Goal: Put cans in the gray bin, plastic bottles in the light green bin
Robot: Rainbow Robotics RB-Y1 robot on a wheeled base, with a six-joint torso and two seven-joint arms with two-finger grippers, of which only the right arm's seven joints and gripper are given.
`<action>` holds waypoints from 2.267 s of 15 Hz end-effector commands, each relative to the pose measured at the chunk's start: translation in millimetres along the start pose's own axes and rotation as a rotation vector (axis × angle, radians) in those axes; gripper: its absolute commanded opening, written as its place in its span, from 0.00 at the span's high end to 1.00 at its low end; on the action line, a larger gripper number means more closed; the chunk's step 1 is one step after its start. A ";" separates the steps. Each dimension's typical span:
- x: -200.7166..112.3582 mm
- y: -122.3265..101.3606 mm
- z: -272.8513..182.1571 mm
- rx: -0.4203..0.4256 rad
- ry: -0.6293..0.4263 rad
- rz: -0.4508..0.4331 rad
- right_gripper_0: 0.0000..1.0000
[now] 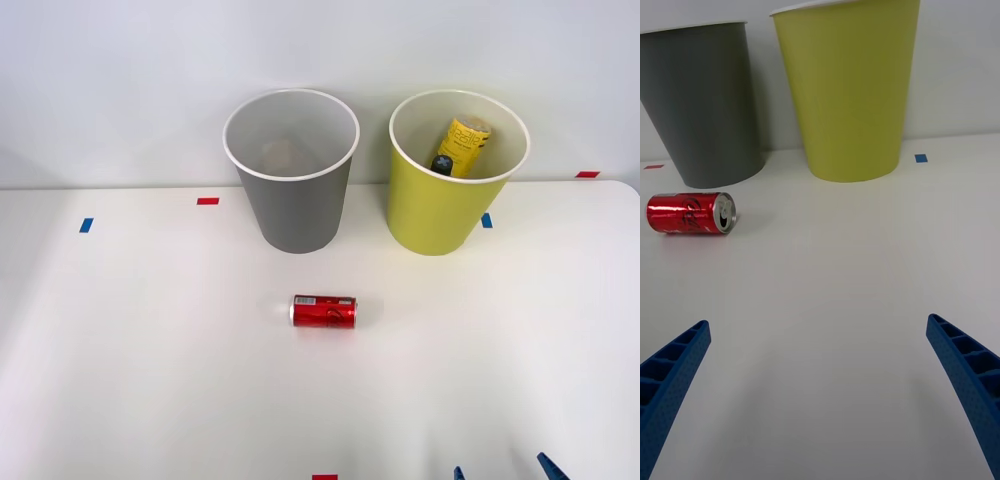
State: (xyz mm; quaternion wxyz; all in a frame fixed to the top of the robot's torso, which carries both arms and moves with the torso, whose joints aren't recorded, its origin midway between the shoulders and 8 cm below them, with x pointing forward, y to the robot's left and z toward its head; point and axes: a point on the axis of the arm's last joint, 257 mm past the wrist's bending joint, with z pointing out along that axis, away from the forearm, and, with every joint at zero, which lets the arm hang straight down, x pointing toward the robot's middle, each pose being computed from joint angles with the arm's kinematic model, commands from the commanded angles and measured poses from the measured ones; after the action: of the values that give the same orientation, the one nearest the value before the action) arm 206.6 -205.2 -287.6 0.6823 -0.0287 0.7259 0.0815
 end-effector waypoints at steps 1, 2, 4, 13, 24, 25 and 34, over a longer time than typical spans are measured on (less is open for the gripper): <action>0.0 0.0 0.0 0.000 0.000 0.000 0.00; 0.0 0.0 0.0 0.000 0.000 0.000 0.00; 0.0 0.0 0.0 0.000 0.000 0.000 0.00; 0.0 0.0 0.0 0.000 0.000 0.000 0.00; 0.0 0.0 0.0 0.000 0.000 0.000 0.00; 0.0 0.0 0.0 0.000 0.000 0.000 0.00; 0.0 0.0 0.0 0.000 0.000 0.000 0.00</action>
State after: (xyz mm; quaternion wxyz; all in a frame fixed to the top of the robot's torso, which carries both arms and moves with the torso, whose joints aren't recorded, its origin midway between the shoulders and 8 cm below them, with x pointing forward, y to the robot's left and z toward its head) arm 206.6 -205.2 -287.6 0.6823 -0.0287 0.7259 0.0815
